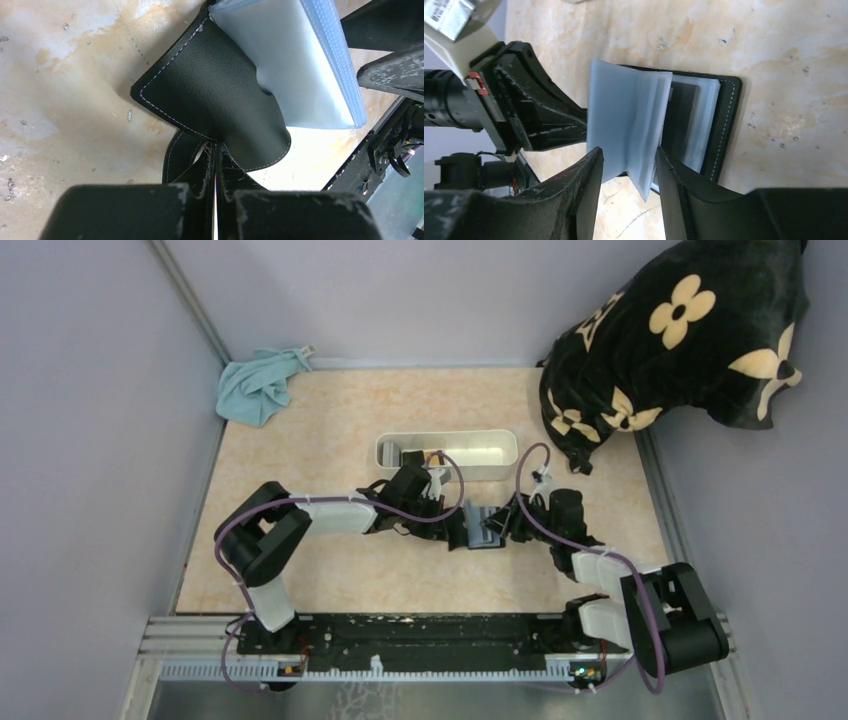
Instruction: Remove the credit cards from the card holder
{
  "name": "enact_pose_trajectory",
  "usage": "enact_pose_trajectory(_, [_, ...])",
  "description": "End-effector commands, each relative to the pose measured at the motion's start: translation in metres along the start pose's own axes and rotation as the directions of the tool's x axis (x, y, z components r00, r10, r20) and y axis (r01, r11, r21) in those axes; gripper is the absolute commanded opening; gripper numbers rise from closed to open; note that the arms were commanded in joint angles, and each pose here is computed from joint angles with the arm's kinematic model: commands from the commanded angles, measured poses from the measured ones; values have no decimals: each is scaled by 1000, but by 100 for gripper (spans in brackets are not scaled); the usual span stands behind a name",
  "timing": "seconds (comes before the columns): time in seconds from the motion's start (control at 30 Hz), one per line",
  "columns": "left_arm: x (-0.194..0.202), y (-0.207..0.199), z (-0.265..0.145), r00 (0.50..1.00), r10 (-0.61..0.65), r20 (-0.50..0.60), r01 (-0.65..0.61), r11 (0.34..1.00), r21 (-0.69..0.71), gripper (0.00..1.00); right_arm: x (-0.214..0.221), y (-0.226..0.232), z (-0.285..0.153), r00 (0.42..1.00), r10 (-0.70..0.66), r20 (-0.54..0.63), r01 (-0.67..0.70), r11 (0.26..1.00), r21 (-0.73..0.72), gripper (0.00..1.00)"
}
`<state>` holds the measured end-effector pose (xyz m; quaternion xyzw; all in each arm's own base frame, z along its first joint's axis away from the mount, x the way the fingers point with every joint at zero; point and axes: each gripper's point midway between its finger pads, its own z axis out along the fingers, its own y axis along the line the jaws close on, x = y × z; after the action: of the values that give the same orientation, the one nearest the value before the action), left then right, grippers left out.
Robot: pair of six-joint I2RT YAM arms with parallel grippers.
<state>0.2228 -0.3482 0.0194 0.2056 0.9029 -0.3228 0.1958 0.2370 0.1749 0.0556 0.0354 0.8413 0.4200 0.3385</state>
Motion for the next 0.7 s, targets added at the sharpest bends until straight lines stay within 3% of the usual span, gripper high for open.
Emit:
enact_pose_trajectory(0.0, [35,26,5,995,-12,-97,4,997,-80,0,-11,24,1,999,-23,24,25,994,-108,44])
enact_pose_trajectory(0.67, [36,27,2,996,-8,-92,0,997,-82,0,-4,42,12,996,-86,-23,82,988,-131,44])
